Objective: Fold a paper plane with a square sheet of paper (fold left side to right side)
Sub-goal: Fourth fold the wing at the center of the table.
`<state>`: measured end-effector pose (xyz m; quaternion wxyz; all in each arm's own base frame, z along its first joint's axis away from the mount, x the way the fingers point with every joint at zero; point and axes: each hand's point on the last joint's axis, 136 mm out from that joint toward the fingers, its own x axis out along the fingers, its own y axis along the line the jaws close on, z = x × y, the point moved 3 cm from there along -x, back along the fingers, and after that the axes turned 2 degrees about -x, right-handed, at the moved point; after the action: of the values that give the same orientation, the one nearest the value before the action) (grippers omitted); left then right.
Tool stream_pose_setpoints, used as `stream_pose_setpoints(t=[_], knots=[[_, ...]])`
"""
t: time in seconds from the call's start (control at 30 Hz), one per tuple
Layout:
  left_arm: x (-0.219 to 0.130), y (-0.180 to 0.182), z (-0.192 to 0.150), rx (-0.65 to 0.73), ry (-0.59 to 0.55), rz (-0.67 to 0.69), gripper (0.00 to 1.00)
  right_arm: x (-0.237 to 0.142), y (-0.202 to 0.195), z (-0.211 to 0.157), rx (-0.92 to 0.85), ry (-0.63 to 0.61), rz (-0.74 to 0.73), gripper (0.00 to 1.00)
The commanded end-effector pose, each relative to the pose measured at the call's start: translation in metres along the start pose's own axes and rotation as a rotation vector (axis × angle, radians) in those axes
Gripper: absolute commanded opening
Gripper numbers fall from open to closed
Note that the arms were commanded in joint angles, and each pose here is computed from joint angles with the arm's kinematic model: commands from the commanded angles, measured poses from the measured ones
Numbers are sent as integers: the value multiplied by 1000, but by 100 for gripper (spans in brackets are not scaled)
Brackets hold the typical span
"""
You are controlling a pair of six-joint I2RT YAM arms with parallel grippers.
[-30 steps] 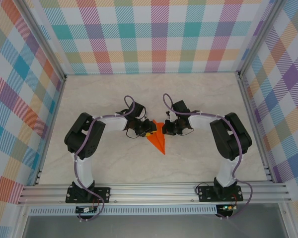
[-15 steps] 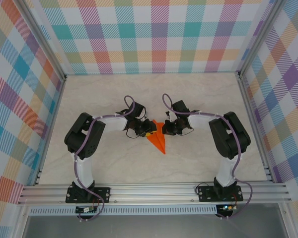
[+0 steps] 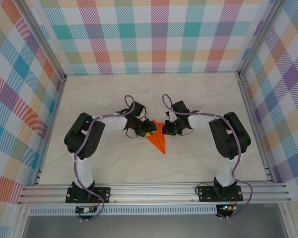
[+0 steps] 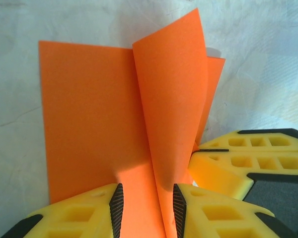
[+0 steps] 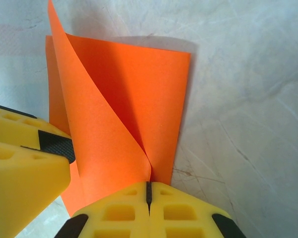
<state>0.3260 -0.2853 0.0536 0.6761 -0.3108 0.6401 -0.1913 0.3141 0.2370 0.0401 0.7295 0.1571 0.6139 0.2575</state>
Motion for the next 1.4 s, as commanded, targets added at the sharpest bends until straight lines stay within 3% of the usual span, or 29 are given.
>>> stream_pose_setpoints(t=[0.0, 0.27, 0.47, 0.77, 1.37], knots=[[-23, -25, 0, 53, -17, -30, 35, 5, -22, -24, 23, 65, -77, 5], [-45, -45, 0, 86, -51, -61, 32, 5, -24, -26, 21, 66, -82, 5], [-23, -53, -1, 80, 14, -130, 21, 5, -23, -25, 19, 66, -77, 5], [13, -38, 3, 51, 62, -92, 19, 6, -22, -25, 18, 70, -76, 5], [36, 16, -15, -8, 90, 77, 19, 0, -12, -17, 0, 50, -52, 7]])
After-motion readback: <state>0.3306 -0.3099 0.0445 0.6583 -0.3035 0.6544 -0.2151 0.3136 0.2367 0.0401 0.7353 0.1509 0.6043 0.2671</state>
